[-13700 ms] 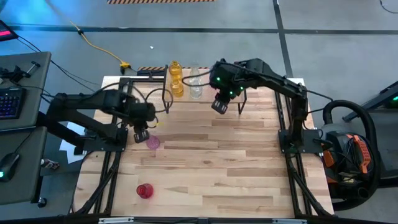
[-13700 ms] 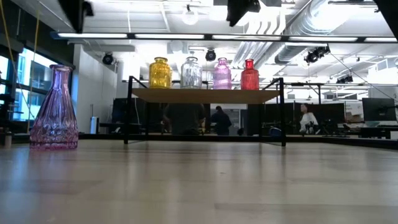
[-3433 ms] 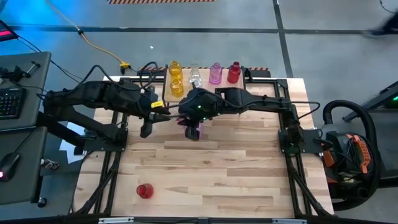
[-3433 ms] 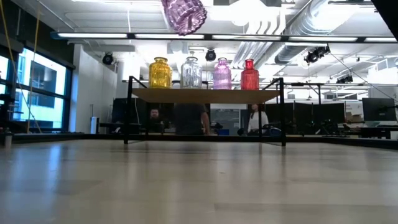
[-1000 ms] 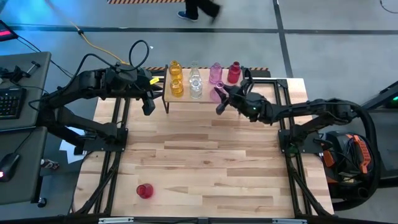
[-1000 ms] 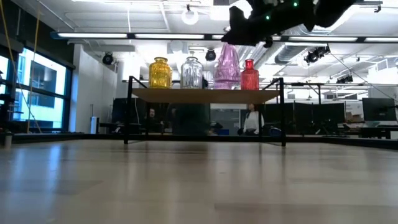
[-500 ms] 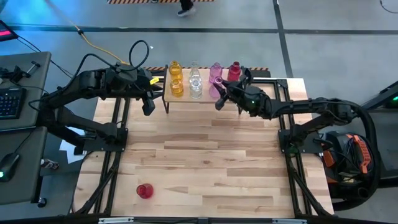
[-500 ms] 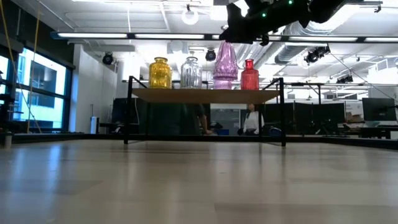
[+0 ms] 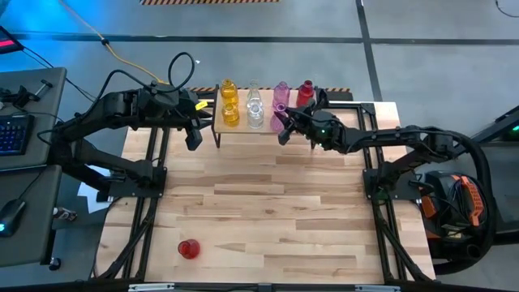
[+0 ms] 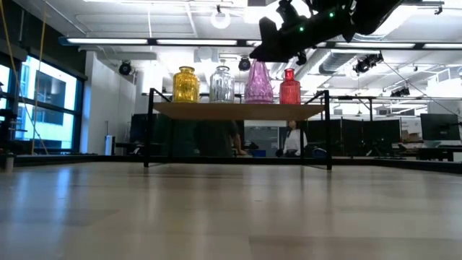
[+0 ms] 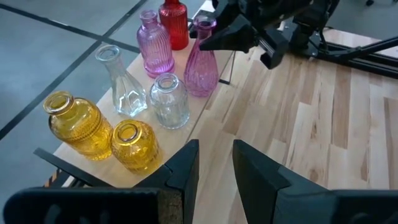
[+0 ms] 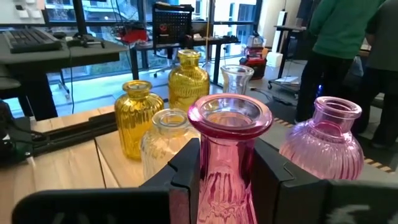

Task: Sort vases onto shelf
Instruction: Put the purple vase on the shelf aligned with the other purple vase

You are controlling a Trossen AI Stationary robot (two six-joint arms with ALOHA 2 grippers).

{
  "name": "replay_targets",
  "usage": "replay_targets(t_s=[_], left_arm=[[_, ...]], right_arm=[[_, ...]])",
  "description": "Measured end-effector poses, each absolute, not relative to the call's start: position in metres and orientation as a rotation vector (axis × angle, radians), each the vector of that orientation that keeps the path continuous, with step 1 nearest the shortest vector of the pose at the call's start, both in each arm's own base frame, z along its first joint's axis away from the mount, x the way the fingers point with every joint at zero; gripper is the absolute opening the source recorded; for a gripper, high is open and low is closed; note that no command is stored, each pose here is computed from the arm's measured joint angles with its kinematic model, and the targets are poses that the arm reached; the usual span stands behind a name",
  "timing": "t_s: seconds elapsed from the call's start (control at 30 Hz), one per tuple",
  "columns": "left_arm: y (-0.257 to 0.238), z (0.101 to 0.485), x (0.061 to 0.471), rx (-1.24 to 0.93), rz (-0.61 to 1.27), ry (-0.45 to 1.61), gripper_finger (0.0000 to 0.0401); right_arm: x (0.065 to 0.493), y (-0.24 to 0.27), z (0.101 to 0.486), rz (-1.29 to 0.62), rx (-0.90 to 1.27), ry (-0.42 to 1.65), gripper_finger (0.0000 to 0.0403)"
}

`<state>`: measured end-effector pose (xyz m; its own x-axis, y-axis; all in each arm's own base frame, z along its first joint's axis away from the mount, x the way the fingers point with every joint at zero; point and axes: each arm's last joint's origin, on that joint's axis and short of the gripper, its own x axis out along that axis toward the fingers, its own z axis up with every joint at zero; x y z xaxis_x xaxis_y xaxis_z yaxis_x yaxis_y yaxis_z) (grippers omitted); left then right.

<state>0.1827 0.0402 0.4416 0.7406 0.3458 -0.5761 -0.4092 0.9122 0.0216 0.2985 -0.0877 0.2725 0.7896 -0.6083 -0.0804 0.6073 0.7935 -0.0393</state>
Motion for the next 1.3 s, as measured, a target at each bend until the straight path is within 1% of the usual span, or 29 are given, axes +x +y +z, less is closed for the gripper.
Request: replay_targets(t_s=[0.67,0.97,1.3], left_arm=[[0.041,0.442,0.183,-0.112,0.432,0.607,0.0090],[0.041,0.442,0.183,-0.111,0.432,0.607,0.0090],[0.041,0.442,0.183,-0.111,0.433,0.607,0.0090]], right_arm=[[0.293,-0.107,0.271,-0.617,0.008,0.101,0.0075],[0.293,-0.108,0.271,-0.612,0.023,0.097,0.0117],[0.290,-0.116,0.271,-0.632,0.025,0.095,0.0123]])
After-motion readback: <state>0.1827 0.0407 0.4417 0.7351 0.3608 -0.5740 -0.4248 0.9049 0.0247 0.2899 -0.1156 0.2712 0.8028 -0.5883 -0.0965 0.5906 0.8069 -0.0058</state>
